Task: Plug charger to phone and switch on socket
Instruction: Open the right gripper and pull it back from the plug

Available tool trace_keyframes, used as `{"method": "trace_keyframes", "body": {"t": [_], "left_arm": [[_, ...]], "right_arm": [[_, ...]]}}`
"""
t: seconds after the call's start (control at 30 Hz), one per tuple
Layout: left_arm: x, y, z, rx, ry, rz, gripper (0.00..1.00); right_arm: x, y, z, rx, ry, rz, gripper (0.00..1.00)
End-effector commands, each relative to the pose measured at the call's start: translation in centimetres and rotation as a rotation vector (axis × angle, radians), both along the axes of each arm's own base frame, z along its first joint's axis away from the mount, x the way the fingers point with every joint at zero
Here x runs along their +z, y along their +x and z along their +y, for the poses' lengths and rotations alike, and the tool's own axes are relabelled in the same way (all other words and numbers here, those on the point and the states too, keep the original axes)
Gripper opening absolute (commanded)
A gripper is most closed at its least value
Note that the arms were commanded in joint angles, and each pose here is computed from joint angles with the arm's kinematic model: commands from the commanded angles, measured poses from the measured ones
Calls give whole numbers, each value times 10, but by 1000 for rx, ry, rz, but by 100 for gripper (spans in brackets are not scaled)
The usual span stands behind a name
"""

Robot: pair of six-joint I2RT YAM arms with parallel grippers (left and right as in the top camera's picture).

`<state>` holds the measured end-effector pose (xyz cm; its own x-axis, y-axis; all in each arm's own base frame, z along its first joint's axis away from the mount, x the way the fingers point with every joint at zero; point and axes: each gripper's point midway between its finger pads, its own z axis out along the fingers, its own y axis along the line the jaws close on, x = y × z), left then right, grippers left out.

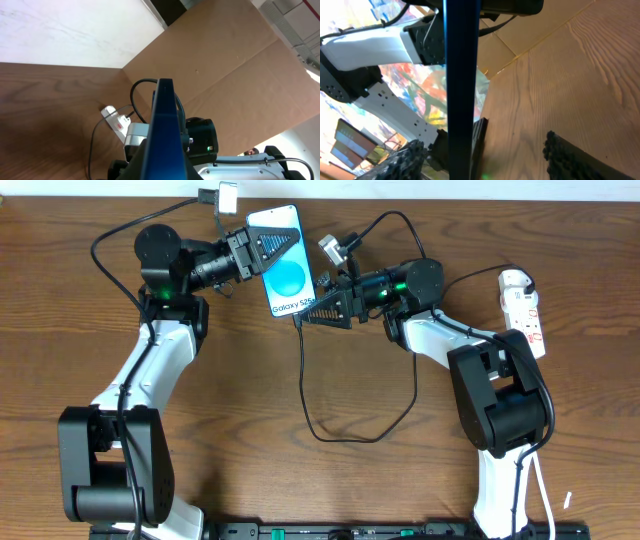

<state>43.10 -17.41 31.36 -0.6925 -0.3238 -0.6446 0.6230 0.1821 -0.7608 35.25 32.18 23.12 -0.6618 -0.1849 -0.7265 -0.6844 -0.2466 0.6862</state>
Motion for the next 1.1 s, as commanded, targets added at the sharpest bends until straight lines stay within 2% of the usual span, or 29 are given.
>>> {"method": "trace_keyframes", "body": {"t": [0.0,0.07,0.1,0.33,0.57,1.07], "left_arm": [[7,0,8,8,-2,-17,7],[7,3,15,27,-4,-13,7],[7,4,19,37,-9,-2,7],[8,20,53,138,-70,106,7],[8,24,65,165,-79,118,8],[8,24,65,165,-78,118,7]], "right_arm": [[14,3,-2,-13,21,-45,78],[14,4,-4,-15,19,-46,85],[14,5,-5,-18,19,-47,99],[13,14,-16,-47,27,-80,99],[8,23,-25,-72,33,-125,99],[-27,46,-21,-145,-26,-6,99]]}}
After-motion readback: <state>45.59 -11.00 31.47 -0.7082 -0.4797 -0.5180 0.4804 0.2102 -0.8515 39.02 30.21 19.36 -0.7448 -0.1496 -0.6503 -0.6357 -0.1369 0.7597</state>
